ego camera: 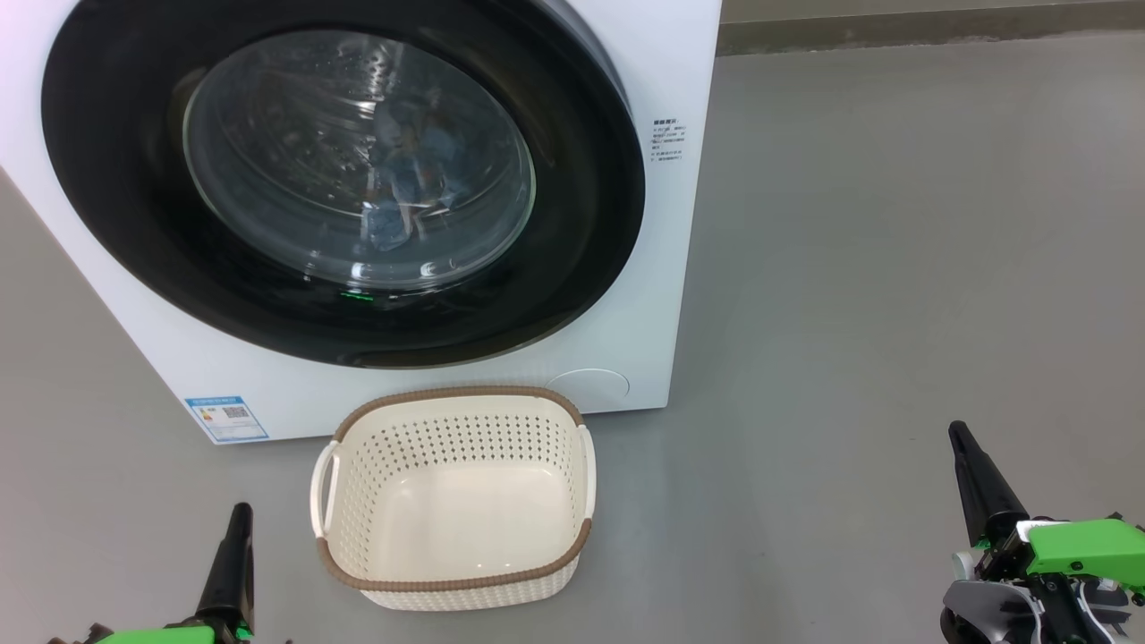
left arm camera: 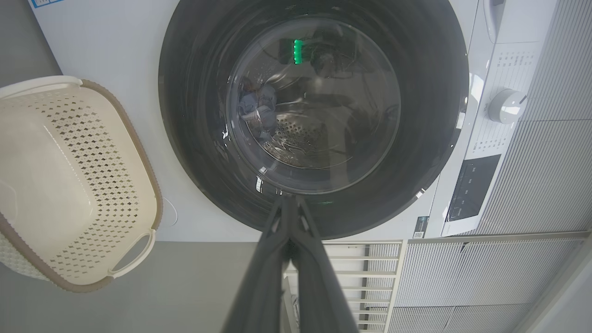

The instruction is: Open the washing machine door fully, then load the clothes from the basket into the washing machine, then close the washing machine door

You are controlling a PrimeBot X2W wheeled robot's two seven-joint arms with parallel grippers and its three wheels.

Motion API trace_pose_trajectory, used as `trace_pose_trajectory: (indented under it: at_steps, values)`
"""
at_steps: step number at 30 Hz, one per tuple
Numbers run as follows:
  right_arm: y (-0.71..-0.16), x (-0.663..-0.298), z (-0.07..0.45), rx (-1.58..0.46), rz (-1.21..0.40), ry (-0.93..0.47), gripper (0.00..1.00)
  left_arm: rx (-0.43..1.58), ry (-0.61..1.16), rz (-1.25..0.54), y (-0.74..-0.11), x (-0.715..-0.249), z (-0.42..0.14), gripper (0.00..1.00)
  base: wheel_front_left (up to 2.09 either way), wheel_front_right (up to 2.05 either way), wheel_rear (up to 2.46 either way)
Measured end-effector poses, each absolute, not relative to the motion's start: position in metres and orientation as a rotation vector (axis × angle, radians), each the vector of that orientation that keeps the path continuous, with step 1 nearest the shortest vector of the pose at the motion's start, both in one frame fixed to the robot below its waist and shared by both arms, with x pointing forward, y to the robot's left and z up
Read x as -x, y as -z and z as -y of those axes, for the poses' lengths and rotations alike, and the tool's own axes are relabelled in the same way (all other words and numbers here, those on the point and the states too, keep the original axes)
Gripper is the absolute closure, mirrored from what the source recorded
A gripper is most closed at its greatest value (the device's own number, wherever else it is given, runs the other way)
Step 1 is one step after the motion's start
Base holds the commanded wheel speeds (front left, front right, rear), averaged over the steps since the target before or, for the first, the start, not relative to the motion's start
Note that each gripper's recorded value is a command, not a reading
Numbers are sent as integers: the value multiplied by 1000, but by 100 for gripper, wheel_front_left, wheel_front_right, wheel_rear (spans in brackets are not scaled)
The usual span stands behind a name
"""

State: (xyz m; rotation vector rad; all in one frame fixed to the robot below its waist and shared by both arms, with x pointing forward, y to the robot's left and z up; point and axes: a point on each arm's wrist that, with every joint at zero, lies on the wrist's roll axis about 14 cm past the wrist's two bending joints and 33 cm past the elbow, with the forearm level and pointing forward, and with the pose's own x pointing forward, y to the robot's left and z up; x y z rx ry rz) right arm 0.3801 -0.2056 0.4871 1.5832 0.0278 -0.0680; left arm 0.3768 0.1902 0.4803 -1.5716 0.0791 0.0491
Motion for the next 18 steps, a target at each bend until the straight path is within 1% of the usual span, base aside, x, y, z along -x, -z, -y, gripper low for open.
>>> trace_pose_trajectory:
  at_steps: [18]
  values:
    - [-487,-380,206,-1583,-28,68,100,1572,-49,-79,-480,-377,-190,100,0,0,0]
